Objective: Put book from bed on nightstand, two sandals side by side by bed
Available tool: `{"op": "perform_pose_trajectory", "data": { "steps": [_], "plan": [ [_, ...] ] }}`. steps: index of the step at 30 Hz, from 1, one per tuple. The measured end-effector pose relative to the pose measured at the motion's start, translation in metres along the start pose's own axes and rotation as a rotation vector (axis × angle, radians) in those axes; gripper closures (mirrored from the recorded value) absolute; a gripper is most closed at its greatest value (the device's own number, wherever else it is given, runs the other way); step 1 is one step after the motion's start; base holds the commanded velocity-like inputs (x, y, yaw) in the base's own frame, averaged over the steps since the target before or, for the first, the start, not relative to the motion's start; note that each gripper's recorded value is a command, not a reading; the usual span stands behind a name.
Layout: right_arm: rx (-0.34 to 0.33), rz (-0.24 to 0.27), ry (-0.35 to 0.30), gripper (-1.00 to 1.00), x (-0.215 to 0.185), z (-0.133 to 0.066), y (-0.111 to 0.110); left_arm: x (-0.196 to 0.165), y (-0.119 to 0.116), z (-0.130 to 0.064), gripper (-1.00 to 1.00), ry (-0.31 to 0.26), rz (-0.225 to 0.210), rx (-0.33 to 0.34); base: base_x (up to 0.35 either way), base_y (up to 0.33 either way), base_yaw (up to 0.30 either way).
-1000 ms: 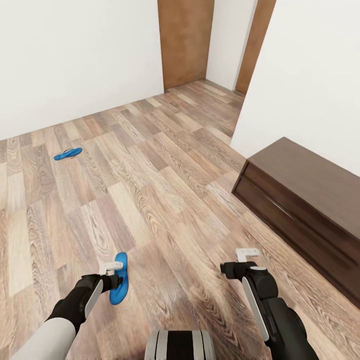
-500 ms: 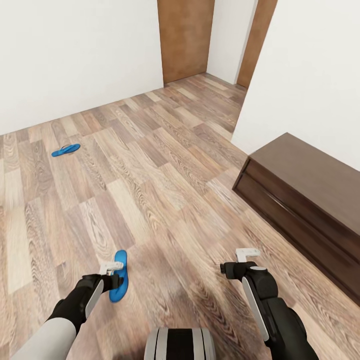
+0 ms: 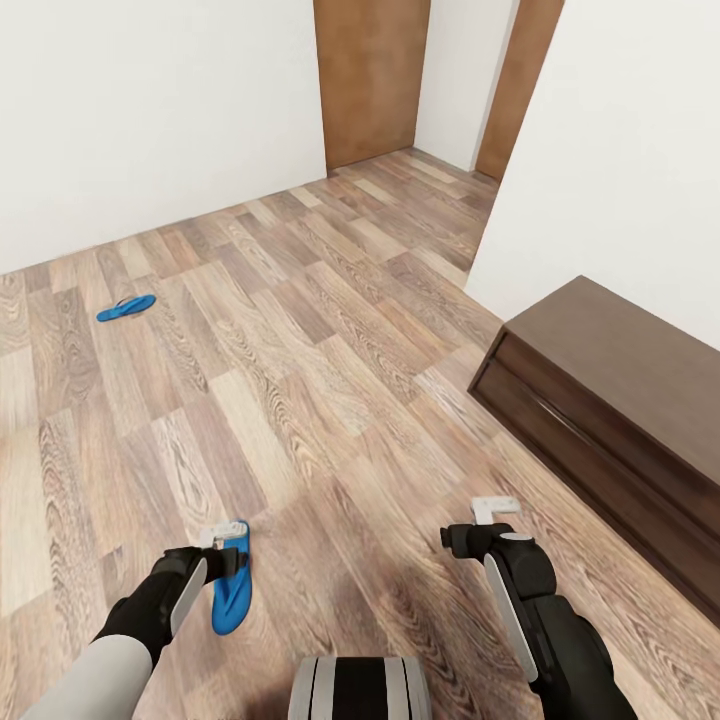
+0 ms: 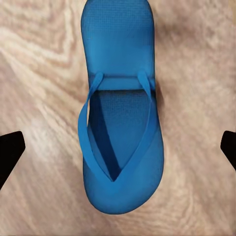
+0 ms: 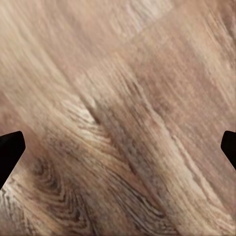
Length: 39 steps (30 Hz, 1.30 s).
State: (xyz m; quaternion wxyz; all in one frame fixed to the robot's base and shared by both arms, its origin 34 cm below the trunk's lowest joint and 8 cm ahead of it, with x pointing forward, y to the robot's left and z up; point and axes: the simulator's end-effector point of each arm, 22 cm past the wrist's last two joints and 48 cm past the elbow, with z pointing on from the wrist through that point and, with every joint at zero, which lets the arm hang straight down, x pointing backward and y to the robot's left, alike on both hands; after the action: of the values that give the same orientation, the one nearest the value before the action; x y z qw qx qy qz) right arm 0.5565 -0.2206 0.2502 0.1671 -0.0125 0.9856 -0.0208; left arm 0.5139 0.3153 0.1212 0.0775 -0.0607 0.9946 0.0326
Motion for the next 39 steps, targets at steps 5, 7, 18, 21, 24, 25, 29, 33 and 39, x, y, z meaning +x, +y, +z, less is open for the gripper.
{"op": "perform_pose_trajectory", "data": {
  "steps": [5,7,18,21,24,25,29,33,39],
  "plan": [
    [-0.001,-0.001,0.026,-1.0,0.011,0.01,0.001,0.012,0.003,0.01,-1.0,0.026,-0.003,-0.006,0.002,0.0,0.0],
    [-0.001,-0.001,0.037,-1.0,0.015,0.014,0.001,0.017,0.003,0.014,-1.0,0.037,-0.002,-0.007,0.0,0.0,0.0],
    [-0.003,-0.004,0.098,-1.0,0.041,0.035,0.003,0.035,0.003,0.037,-1.0,0.042,0.0,-0.008,0.0,0.0,0.0],
    [-0.003,-0.004,0.11,-1.0,0.046,0.04,0.003,0.035,0.003,0.042,-1.0,0.024,-0.001,-0.009,0.0,0.0,0.0],
    [-0.004,-0.004,0.114,-1.0,0.048,0.041,0.003,0.031,0.003,0.044,-1.0,-0.009,-0.003,-0.009,0.0,0.0,0.0],
    [-0.003,-0.004,0.114,-1.0,0.048,0.041,0.003,0.029,0.003,0.045,-1.0,-0.023,-0.004,-0.009,0.0,0.0,0.0],
    [-0.004,-0.004,0.114,-1.0,0.048,0.041,0.003,0.03,0.002,0.046,-1.0,-0.038,-0.004,-0.002,0.0,0.0,0.0],
    [-0.004,-0.005,0.126,-1.0,0.053,0.045,0.003,0.036,-0.004,0.051,-1.0,-0.03,-0.002,0.024,0.0,0.0,0.0],
    [-0.005,-0.006,0.151,-1.0,0.064,0.053,0.004,0.049,-0.007,0.06,-1.0,-0.008,0.002,0.036,0.0,0.0,0.0]
  ]
}}
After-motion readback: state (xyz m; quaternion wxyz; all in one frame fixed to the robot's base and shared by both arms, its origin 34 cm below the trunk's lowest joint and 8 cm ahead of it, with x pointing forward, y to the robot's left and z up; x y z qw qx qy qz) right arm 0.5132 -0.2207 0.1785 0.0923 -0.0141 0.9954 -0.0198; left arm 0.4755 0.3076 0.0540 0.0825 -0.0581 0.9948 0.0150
